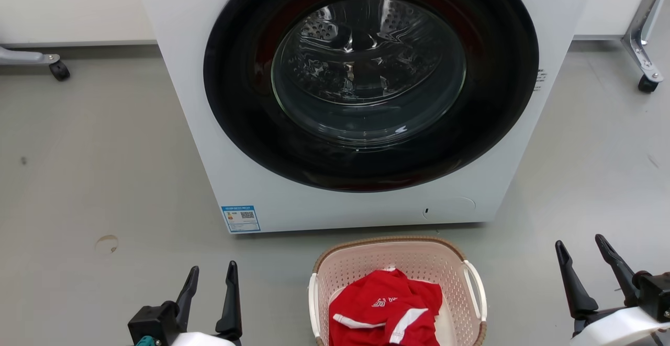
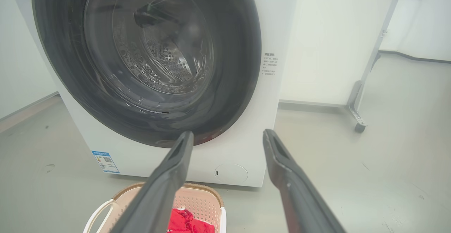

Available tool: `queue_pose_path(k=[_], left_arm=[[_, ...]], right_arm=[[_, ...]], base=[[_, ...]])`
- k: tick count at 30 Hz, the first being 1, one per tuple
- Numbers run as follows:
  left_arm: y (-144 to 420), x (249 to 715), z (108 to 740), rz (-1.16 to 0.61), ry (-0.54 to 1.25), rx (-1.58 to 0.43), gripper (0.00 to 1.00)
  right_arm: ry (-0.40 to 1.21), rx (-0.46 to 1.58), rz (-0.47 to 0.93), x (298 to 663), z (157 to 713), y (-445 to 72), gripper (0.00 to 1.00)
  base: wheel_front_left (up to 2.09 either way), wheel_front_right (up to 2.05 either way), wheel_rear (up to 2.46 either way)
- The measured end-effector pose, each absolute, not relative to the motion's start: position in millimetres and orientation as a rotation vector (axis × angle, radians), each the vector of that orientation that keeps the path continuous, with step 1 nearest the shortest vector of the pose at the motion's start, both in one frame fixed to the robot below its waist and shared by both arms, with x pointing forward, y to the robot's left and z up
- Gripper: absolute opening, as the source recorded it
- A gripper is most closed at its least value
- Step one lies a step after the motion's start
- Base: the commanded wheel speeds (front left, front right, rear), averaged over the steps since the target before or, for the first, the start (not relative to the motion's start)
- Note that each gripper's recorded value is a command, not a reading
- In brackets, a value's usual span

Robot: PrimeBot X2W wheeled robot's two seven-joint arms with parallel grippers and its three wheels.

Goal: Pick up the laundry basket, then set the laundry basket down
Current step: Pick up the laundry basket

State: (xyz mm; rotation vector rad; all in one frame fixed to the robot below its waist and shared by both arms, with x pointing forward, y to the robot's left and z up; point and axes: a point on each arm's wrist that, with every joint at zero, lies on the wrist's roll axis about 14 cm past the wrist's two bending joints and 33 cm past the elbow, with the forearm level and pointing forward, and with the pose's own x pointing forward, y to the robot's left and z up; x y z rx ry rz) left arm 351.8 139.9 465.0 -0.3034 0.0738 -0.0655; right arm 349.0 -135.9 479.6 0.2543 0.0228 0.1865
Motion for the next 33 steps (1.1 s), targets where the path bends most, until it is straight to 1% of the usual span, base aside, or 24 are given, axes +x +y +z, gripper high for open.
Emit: queue_pose_path(k=[4, 8, 16, 26, 30, 33], left_arm=[[135.1, 353.7, 458.2, -0.075, 0.098, -0.302, 1.0], [128.3, 368.0, 454.6, -0.082, 0.114, -0.3, 1.0], [102.3, 410.1, 436.1, -0.113, 0.177, -0.317, 1.0], [61.6, 459.4, 379.2, -0.172, 0.322, -0.34, 1.0], [51.6, 472.9, 349.9, -0.177, 0.389, -0.356, 1.0], [46.4, 475.2, 323.0, -0.177, 0.454, -0.355, 1.0]], right_arm=[[0.048, 0.257, 0.186, 351.5, 471.9, -135.0, 1.0], [0.086, 0.26, 0.184, 359.8, 459.7, -135.5, 1.0], [0.132, 0.232, 0.203, 409.0, 438.8, -140.7, 1.0], [0.301, 0.179, 0.245, 462.8, 359.6, -139.7, 1.0], [0.381, 0.179, 0.266, 472.7, 320.0, -133.8, 1.0], [0.448, 0.183, 0.28, 473.6, 289.1, -128.7, 1.0]], base=[[0.0, 0.0, 0.0], [0.0, 0.0, 0.0], [0.0, 0.0, 0.0], [0.0, 0.0, 0.0], [0.0, 0.0, 0.0], [0.0, 0.0, 0.0]])
